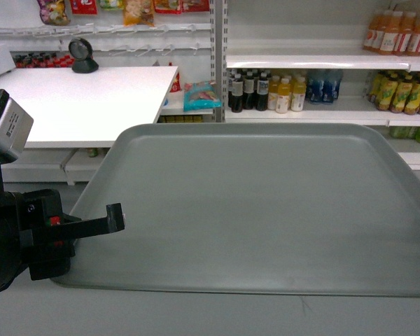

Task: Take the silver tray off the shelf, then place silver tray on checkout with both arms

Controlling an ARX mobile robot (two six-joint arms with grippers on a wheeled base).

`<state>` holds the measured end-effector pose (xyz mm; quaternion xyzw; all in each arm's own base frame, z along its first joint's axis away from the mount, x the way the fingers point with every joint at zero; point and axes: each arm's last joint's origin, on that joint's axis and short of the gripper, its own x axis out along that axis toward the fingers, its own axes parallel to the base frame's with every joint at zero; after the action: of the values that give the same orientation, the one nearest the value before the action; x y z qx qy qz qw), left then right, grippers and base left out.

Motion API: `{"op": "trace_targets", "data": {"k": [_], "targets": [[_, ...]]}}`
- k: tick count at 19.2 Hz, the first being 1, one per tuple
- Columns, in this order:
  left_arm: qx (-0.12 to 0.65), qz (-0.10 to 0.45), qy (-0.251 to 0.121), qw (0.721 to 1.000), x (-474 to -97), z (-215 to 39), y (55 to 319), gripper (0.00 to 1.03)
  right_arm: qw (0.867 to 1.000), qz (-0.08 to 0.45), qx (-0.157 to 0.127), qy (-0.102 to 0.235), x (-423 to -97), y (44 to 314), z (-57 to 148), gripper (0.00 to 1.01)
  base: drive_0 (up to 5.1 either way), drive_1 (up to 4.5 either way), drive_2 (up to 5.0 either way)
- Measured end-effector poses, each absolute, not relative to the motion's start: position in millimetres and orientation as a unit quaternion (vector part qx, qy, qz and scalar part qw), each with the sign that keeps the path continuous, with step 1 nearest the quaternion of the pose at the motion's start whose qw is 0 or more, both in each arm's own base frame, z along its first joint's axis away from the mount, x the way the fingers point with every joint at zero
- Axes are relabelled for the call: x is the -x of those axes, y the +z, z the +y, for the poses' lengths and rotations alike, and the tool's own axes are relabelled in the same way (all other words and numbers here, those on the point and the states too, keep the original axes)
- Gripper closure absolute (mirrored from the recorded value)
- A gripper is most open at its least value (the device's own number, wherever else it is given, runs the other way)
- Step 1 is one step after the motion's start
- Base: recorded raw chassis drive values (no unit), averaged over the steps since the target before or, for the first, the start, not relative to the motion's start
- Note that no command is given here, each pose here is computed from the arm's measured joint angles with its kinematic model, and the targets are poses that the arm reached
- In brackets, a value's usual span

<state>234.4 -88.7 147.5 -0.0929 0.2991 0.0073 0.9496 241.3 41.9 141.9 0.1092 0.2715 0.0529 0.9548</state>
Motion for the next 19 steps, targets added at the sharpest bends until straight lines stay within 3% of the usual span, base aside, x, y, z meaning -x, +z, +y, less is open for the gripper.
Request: {"op": "trace_targets", "data": {"k": [19], "targets": [[0.093, 0.298, 0.007, 0.950, -234.5, -88.7, 147.8, 1.00, 0.955, 0.271, -0.109, 0.053, -241.3, 141.9, 41.9, 0.99, -5.0, 2.50, 2.5]]}}
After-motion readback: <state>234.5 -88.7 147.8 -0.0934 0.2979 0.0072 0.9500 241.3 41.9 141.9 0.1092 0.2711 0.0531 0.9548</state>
